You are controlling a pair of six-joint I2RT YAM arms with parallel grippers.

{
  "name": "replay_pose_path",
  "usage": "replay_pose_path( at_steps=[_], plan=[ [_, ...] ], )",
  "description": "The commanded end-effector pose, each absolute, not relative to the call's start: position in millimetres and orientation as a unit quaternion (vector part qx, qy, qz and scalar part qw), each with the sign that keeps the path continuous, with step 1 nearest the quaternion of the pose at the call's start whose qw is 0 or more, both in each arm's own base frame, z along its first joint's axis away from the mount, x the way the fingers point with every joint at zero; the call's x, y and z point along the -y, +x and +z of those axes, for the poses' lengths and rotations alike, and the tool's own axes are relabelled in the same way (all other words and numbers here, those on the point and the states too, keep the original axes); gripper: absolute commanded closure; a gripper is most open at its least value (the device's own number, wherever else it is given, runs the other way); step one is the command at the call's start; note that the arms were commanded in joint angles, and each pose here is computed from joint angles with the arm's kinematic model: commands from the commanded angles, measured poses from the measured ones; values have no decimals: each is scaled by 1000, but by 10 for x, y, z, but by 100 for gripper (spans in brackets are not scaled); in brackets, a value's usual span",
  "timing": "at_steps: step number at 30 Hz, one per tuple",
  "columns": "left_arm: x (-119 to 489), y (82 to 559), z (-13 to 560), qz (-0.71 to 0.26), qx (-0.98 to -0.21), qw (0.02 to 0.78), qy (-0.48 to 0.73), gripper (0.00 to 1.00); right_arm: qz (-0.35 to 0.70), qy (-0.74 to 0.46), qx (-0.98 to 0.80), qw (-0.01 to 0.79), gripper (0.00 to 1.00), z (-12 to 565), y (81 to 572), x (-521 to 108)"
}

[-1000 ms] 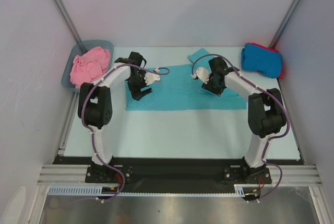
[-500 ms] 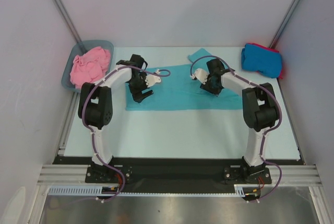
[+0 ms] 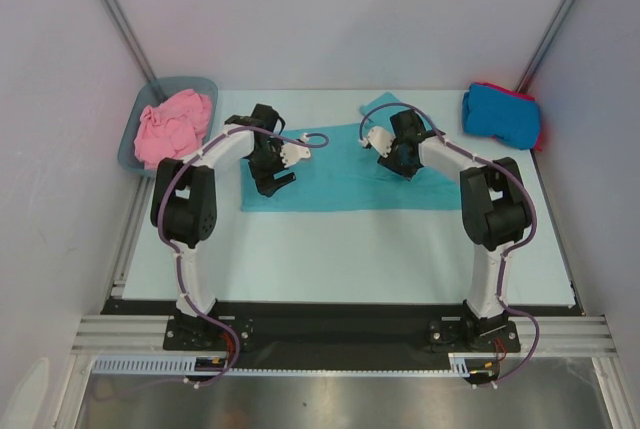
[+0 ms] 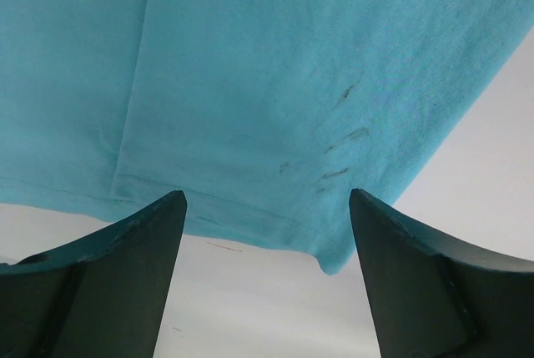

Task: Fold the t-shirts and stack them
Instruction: Fold the tshirt

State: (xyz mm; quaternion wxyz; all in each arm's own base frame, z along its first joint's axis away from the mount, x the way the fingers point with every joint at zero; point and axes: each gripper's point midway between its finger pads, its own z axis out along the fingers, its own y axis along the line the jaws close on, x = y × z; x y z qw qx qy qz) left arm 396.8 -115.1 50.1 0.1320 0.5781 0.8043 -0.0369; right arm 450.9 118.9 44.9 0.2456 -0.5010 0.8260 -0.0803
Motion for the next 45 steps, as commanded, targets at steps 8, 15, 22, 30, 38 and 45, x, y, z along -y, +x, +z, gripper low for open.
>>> replay_pose_path(
  at_steps=[8, 15, 22, 30, 38, 45],
  plan=[
    [1239, 4001, 733, -36, -801, 167, 574, 16, -87, -505, -819, 259, 54, 627, 4463, -1240],
    [1260, 4012, 711, -37, -800, 166, 575, 15, -98, -491, -827, 256, 97, 515, 4493, -1201],
    [1280, 4001, 668, -42, -800, 162, 577, 15, -124, -496, -805, 300, 100, 875, 4710, -1272],
    [1331, 4013, 649, -43, -798, 161, 579, 15, -156, -541, -767, 306, 100, 907, 4890, -1392],
    [1307, 3995, 634, -39, -799, 157, 579, 15, -167, -566, -749, 301, 100, 737, 5098, -1514],
    [1292, 3993, 652, -35, -799, 158, 579, 15, -179, -575, -749, 276, 47, 564, 5103, -1523]
  ],
)
